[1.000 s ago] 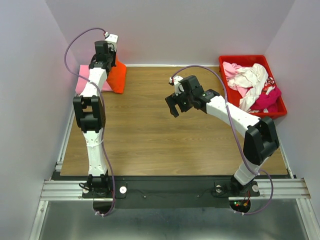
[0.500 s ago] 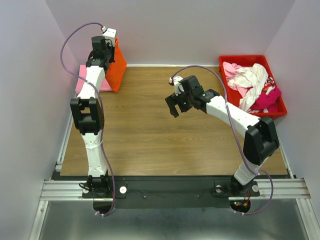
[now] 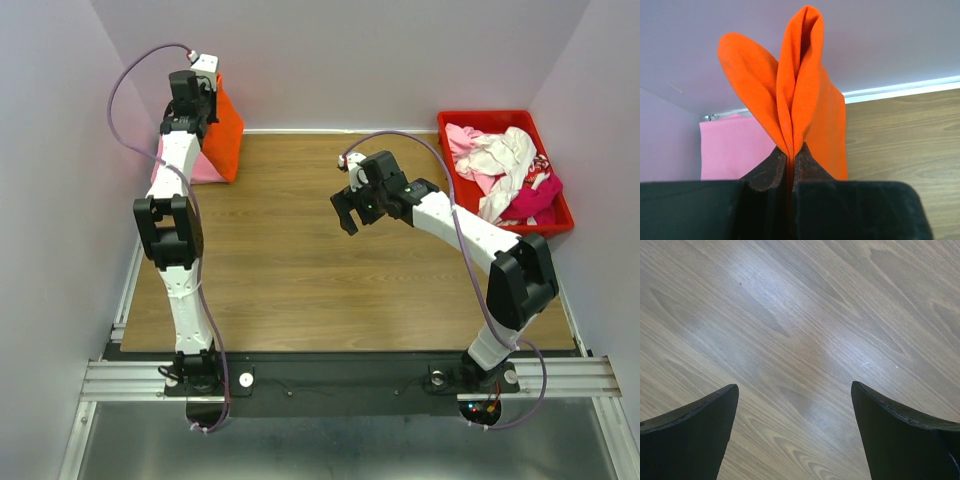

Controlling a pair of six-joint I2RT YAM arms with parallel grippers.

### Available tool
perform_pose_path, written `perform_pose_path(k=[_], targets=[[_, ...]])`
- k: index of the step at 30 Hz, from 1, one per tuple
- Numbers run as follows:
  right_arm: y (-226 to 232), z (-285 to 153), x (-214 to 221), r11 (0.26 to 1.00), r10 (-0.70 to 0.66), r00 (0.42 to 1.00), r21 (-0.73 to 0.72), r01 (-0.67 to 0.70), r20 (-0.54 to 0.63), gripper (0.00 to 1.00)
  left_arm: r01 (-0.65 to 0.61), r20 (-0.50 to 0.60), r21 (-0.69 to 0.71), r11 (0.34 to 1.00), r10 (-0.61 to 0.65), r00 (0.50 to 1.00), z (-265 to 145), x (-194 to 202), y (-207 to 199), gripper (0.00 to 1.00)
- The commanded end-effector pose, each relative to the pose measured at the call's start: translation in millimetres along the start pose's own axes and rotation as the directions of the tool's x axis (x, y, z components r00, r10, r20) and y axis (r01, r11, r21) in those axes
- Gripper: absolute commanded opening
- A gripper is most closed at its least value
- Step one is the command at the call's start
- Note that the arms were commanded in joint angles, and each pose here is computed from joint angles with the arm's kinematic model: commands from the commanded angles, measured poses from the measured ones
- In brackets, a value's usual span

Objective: Fold and stack the t-shirts
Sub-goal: Neatly place the folded tshirt to the corner

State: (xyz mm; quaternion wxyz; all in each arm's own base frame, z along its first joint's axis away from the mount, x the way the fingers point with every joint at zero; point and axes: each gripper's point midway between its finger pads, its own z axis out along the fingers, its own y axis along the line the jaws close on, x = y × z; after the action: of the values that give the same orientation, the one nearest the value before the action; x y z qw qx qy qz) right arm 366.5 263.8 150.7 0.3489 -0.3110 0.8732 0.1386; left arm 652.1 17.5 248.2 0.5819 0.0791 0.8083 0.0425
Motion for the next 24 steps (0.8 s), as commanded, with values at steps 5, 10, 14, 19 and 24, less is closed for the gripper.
perform_pose_path(k=[5, 10, 14, 19, 24], targets=[[-1, 3, -4, 1.0, -0.004, 1.0, -0.006, 0.004, 0.005, 1.0, -0.02, 0.147, -0.068, 0.997, 0.03, 0.989, -6, -46, 41, 0.0], [-1, 8, -2, 1.0, 0.001, 1.0, -0.01, -0.001, -0.007, 1.0, -0.033, 0.117, -0.082, 0.996, 0.043, 0.992, 7, -25, 52, 0.0], [0, 11, -1, 1.0, 0.002, 1.0, -0.015, -0.003, -0.016, 1.0, -0.05, 0.096, -0.088, 0.995, 0.058, 0.994, 16, -10, 61, 0.0], [-1, 13, 0, 1.0, 0.001, 1.0, -0.014, -0.002, -0.022, 1.0, -0.058, 0.08, -0.108, 0.992, 0.067, 0.995, 25, 3, 72, 0.0], [0, 16, 2, 1.0, 0.004, 0.999, -0.016, -0.005, -0.034, 1.0, -0.063, 0.097, -0.142, 0.988, 0.077, 0.992, 26, 3, 88, 0.0]])
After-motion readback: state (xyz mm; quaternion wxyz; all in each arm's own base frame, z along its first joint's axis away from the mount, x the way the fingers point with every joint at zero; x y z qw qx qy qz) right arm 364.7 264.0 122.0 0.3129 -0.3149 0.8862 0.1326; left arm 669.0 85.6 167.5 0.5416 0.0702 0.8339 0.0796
